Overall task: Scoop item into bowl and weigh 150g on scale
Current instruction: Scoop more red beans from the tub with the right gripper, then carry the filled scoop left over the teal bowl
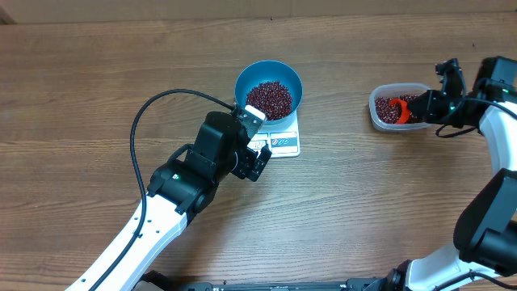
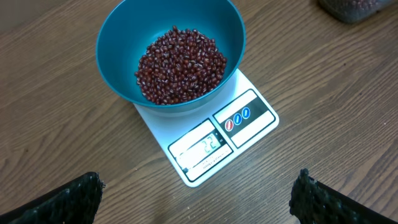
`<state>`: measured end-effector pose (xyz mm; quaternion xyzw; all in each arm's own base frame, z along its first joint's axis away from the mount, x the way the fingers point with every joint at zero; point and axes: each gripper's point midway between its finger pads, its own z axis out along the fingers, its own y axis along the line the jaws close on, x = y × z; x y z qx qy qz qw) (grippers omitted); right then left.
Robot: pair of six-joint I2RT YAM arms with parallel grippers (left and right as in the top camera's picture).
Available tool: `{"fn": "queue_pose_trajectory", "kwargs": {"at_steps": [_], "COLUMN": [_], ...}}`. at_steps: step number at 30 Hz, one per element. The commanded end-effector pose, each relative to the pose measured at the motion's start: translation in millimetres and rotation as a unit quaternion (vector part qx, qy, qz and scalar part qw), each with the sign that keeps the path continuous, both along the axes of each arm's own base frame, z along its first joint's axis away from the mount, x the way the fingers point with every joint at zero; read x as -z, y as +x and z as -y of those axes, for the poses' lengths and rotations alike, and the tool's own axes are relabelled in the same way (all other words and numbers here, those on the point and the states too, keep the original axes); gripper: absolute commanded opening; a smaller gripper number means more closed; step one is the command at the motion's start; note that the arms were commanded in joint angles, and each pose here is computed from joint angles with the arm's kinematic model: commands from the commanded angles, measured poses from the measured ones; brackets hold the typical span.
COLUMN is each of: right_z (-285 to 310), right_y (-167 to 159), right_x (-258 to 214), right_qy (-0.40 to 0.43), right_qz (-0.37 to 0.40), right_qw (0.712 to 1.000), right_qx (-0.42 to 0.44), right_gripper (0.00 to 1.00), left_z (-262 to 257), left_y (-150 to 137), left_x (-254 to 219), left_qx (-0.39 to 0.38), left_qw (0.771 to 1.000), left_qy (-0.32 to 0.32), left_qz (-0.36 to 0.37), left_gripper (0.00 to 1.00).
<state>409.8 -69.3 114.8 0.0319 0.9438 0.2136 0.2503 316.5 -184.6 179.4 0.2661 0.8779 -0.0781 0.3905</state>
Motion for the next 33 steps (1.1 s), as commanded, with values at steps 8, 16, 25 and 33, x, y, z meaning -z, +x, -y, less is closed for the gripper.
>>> {"fn": "queue_pose_trajectory", "kwargs": {"at_steps": [8, 16, 25, 33], "right_z": [15.6, 17.0, 15.8, 0.1], "right_y": [-5.0, -8.2, -8.7, -15.4], "right_x": [-18.4, -35.8, -36.5, -45.3], "right_qy": [0.091, 0.154, 0.158, 0.209], "right_qz": [0.039, 0.068, 0.067, 0.061], "right_qw": [0.995, 0.986, 0.985, 0.976], "right_qx": [0.018, 0.017, 0.016, 0.004], "right_gripper": [0.04, 0.04, 0.04, 0.04], "left_z": [2.8, 2.9, 2.9, 2.8], "left_y": [5.0, 5.0, 5.1, 4.9], "left_x": [-13.3, -13.4, -13.5, -13.2], "left_qx": [0.005, 0.005, 0.005, 0.005], "left_qw": [1.0, 1.0, 1.0, 1.0], "left_qy": [-0.006, -0.007, -0.007, -0.006], "left_qz": [0.015, 0.015, 0.015, 0.015], "left_gripper": [1.0, 0.99, 1.0, 1.0]}}
